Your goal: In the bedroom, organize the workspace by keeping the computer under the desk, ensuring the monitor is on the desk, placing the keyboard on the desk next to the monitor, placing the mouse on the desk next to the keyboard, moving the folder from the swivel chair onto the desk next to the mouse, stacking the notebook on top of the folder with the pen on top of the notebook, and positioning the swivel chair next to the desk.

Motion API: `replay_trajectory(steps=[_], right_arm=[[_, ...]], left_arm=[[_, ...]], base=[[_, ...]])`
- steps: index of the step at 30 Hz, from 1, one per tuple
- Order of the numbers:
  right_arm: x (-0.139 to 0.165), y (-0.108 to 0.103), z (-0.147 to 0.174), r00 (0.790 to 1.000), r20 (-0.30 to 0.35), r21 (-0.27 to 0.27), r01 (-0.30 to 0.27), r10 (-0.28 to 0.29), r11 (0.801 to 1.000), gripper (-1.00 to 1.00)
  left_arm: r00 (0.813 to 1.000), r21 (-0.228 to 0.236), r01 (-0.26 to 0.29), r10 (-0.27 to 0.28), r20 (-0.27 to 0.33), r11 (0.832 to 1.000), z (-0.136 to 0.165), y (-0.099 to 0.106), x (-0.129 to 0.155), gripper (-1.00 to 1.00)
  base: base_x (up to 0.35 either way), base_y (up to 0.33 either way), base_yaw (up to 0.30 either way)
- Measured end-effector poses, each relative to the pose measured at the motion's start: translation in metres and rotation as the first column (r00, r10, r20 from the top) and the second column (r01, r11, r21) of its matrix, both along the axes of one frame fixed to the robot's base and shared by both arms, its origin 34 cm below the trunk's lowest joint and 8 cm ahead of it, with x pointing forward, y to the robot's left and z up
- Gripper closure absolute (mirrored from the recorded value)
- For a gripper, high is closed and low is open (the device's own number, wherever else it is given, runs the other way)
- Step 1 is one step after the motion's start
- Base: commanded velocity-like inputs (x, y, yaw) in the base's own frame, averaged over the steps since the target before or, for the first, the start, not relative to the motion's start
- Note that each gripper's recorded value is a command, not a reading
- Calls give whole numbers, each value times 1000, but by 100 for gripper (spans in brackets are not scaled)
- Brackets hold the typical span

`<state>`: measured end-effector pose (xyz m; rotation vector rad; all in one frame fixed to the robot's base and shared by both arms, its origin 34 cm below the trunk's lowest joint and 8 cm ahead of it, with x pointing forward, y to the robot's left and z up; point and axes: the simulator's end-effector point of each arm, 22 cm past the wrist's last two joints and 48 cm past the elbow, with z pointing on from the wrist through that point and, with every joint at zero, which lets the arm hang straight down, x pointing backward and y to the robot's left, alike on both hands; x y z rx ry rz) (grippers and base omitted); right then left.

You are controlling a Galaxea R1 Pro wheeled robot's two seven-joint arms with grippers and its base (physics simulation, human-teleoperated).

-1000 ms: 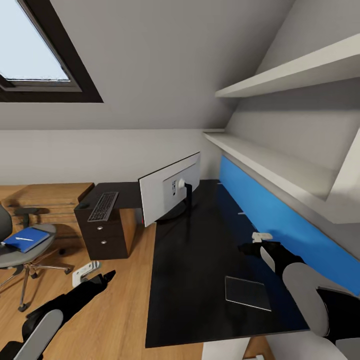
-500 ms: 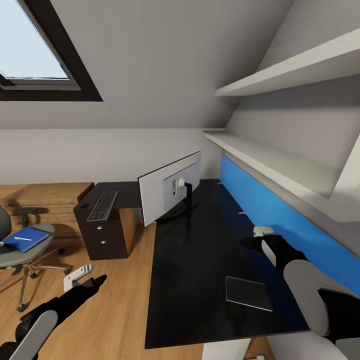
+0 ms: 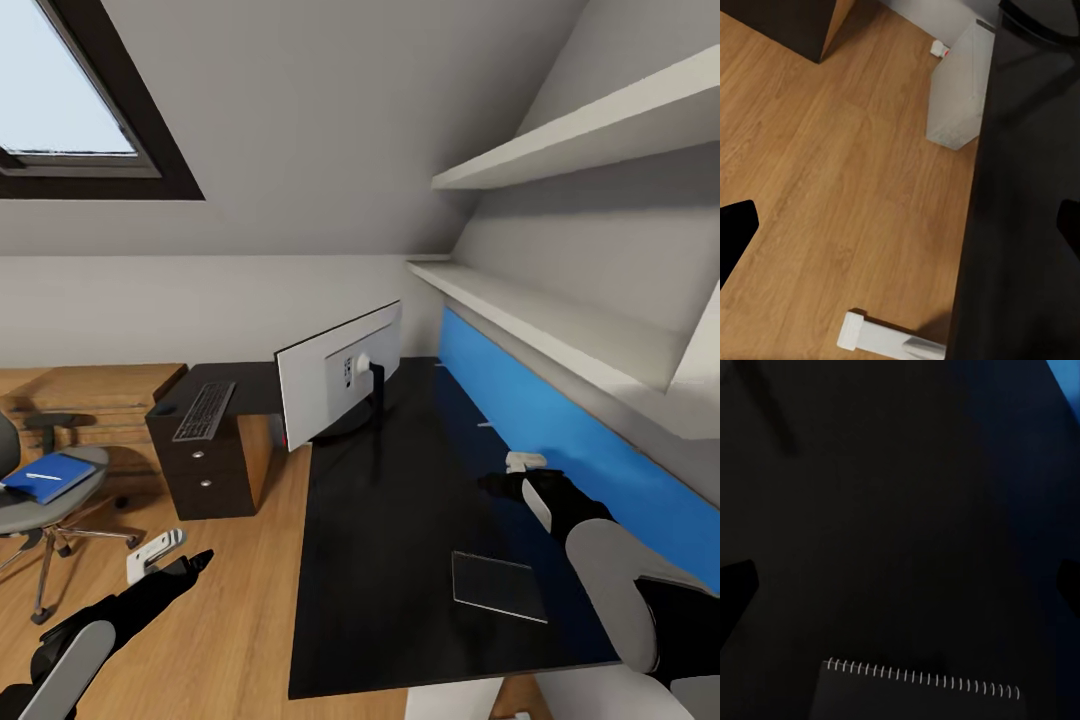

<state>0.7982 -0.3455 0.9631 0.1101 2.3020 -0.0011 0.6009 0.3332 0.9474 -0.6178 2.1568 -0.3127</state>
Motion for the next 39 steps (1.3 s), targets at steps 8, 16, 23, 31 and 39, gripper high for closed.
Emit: replay_trajectory(steps=[8, 16, 23, 31, 39], right_arm=[[3, 0, -7, 1000, -1, -1, -1, 1, 1000, -100], [5, 0, -15, 1000, -2, -1, -1, 1, 1000, -100], [7, 0, -21, 1000, 4, -1, -1, 1, 1000, -100], [10, -1, -29, 1000, 7, -2, 0, 0, 1000, -100], [12, -1, -38, 1000, 8, -2, 1, -1, 1000, -100]], left_arm=[[1000, -2, -2, 2, -3, 1000, -8, 0, 2, -100], [1000, -2, -2, 2, -4, 1000, -16, 0, 4, -100], [1000, -2, -2, 2, -4, 1000, -24, 0, 6, -100], [1000, 1, -7, 7, -18, 1000, -38, 3, 6, -100], [1000, 1, -8, 8, -21, 1000, -49, 3, 8, -100]], base=[[0, 0, 0], [0, 0, 0], [0, 0, 0], [0, 0, 0], [0, 0, 0]])
